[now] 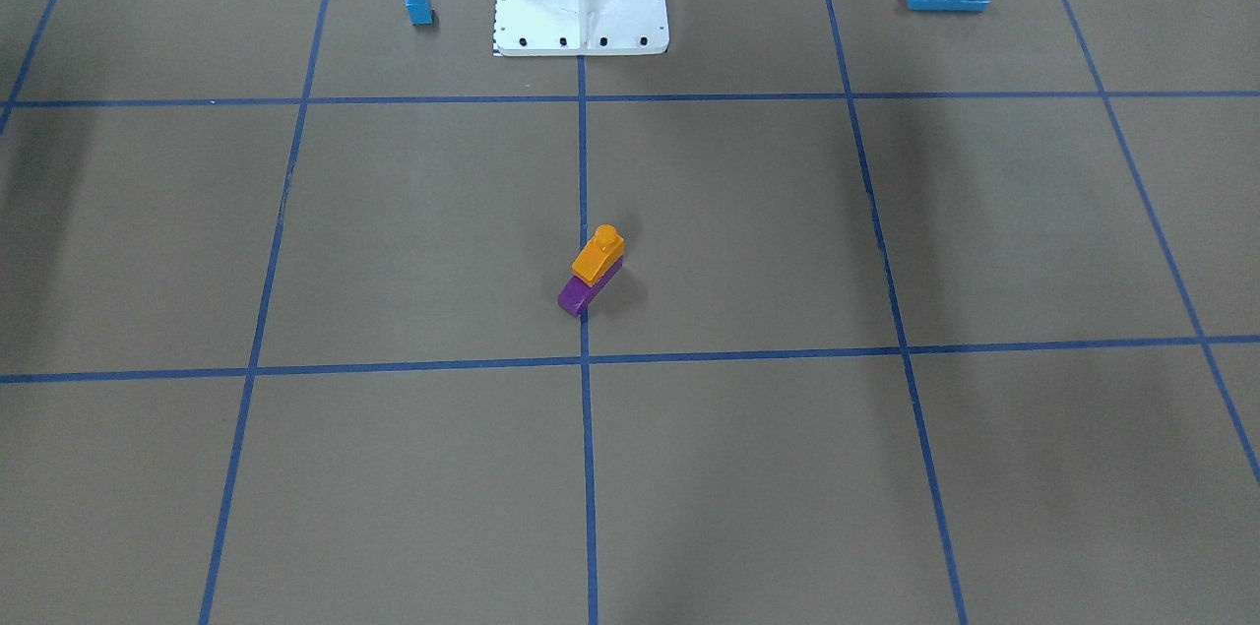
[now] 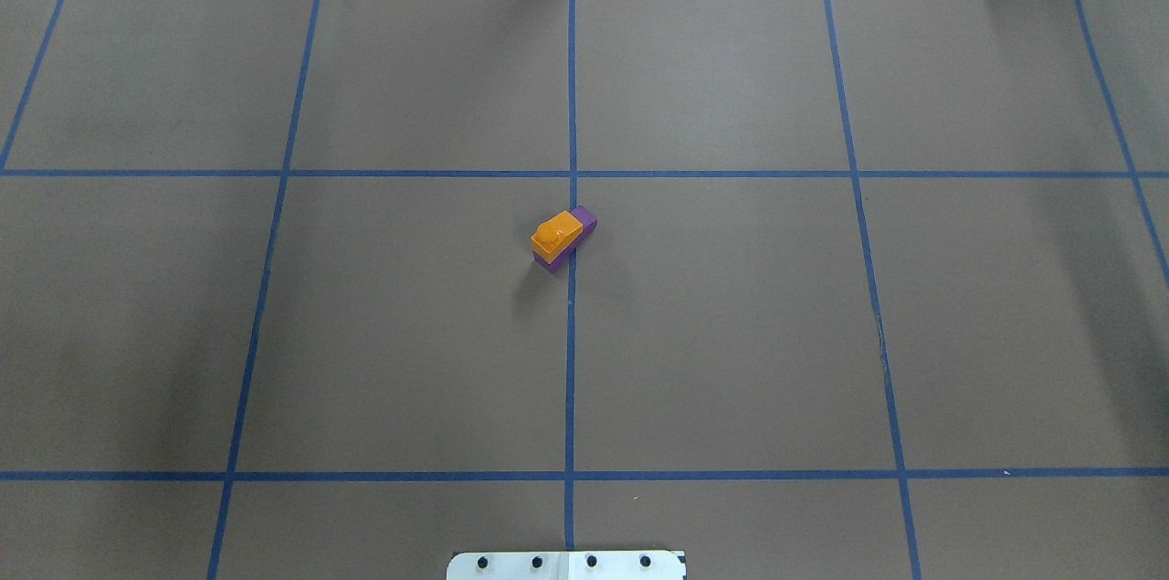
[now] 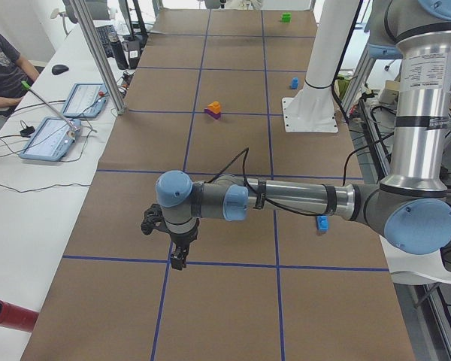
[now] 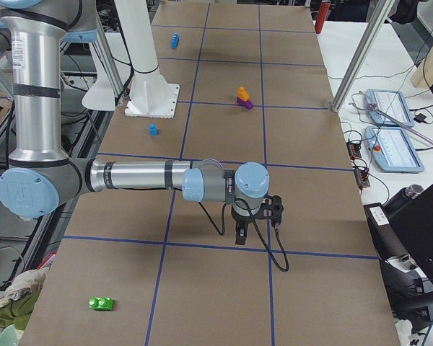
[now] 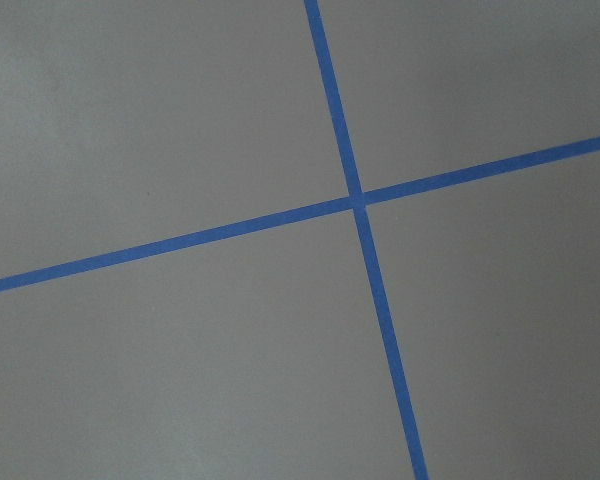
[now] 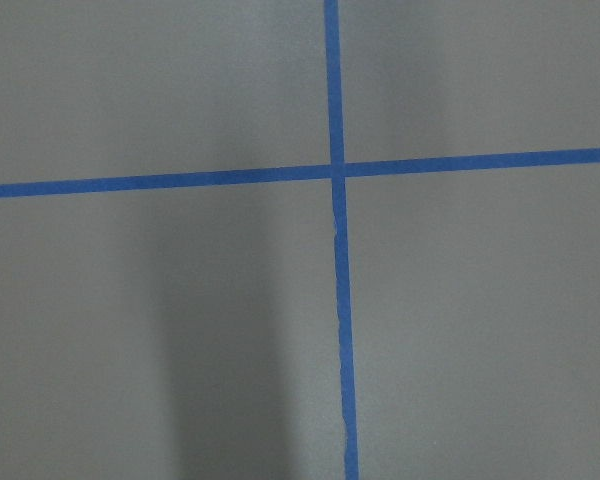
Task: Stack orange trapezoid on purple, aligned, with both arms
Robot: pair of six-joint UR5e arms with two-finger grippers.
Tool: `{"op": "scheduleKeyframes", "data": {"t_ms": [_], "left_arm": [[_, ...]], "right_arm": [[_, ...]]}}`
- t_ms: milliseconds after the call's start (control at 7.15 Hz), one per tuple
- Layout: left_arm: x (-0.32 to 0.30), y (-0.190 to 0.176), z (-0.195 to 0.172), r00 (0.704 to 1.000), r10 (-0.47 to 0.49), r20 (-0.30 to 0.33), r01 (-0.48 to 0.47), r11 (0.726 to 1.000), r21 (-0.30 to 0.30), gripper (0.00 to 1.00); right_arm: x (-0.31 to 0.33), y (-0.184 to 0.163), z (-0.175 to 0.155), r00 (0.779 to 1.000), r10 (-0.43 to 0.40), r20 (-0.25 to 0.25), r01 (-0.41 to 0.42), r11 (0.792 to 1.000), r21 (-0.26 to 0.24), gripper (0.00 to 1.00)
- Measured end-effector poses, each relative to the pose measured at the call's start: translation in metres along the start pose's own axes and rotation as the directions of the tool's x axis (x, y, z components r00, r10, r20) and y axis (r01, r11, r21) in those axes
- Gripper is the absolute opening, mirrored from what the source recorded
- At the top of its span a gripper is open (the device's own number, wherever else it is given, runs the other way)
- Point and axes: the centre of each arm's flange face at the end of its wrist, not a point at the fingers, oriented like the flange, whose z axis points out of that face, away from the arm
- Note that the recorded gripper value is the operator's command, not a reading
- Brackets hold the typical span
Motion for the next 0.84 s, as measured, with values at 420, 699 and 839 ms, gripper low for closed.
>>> {"op": "scheduleKeyframes", "data": {"t_ms": [420,699,839], "left_arm": [[-0.0004,0.0005,0.001,1.0,-0.001,-0.001,0.001,1.0,-0.002,1.0],[-0.0006,0.0007,0.002,1.0,-0.002,-0.001,0.002,1.0,-0.004,1.0],[-0.0006,0.0007,0.0022,1.0,-0.002,-0.001,0.002,1.0,-0.005,1.0]], "right_arm": [[-0.0008,-0.0001,-0.0009,1.0,-0.001,-0.001,0.001,1.0,0.002,1.0],[-0.0017,-0.0002,-0.0018,1.0,-0.003,-0.002,0.003,1.0,0.004,1.0],[-0.002,-0.0002,-0.0021,1.0,-0.003,-0.002,0.003,1.0,0.005,1.0]]}}
